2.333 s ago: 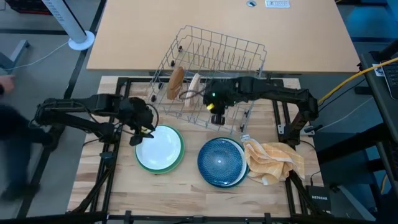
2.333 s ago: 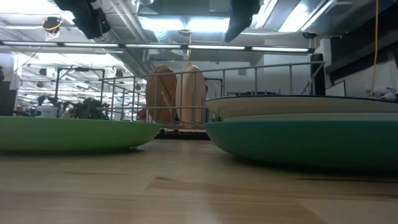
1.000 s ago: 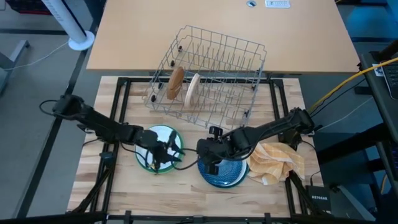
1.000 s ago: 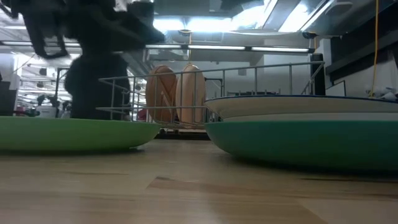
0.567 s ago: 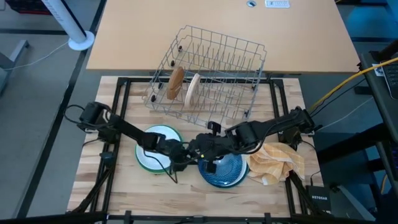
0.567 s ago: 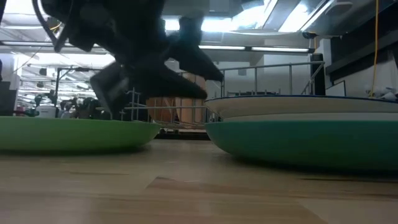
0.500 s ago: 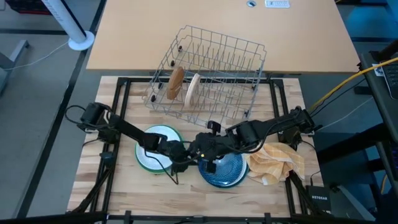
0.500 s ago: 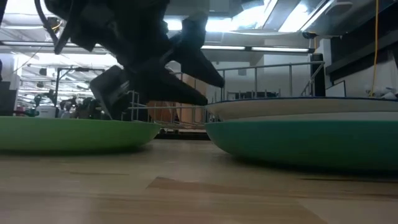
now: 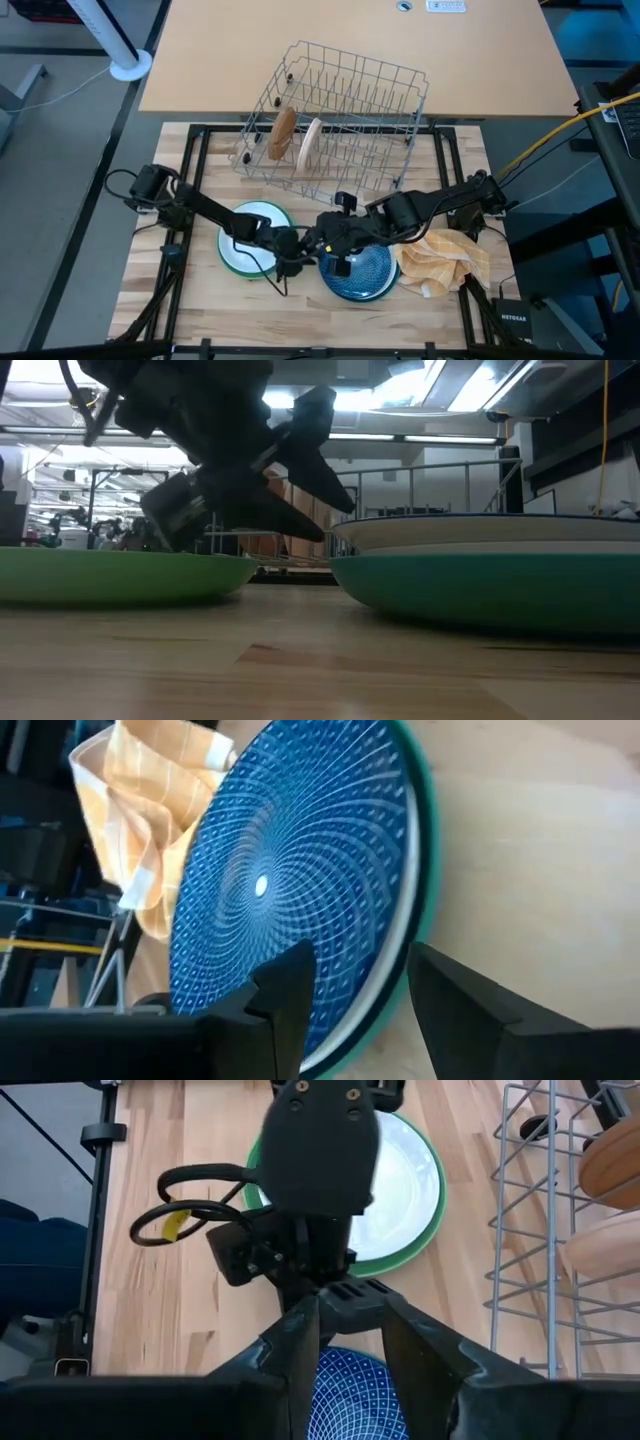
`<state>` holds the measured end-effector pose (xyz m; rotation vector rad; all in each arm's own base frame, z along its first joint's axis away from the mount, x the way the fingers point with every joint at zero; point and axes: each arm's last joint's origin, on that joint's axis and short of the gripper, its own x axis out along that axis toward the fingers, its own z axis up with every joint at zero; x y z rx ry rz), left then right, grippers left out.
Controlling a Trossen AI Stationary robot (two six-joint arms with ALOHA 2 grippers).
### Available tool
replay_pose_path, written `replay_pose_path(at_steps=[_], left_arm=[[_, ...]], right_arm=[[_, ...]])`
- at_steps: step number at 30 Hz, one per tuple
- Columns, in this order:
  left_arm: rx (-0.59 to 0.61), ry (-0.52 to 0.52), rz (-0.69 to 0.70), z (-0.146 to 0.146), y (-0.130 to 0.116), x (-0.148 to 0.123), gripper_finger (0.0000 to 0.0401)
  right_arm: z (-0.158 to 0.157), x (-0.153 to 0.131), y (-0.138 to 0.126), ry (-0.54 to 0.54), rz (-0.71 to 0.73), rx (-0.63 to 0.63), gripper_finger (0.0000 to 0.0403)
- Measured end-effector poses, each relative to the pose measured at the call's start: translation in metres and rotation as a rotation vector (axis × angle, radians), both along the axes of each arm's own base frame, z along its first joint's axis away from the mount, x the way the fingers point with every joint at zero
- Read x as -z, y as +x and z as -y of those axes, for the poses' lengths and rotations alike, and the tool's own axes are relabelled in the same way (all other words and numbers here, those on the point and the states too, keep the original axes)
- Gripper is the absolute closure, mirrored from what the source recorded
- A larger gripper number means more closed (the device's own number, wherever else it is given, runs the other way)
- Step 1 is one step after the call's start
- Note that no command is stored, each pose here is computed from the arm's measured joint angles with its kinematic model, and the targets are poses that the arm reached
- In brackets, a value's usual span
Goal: Sort dishes
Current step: Put the blue patterned plate in the dish rack
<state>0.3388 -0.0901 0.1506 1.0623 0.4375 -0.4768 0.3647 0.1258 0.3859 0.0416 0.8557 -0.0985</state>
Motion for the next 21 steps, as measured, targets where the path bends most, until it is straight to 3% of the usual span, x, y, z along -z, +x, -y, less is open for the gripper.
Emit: replay_pose_path(at_steps=[11, 21], left_arm=[[0.031, 0.048, 0.015, -0.003, 0.003, 0.003, 0.0296], [0.1, 0.108, 0.017, -0.002, 0.006, 0.012, 0.0313]], right_arm=[[0.0, 0.0, 0.0, 0.0, 0.0, 0.0, 0.0286], [0.0, 0.0, 0.0, 0.0, 0.001, 0.0, 0.0286]])
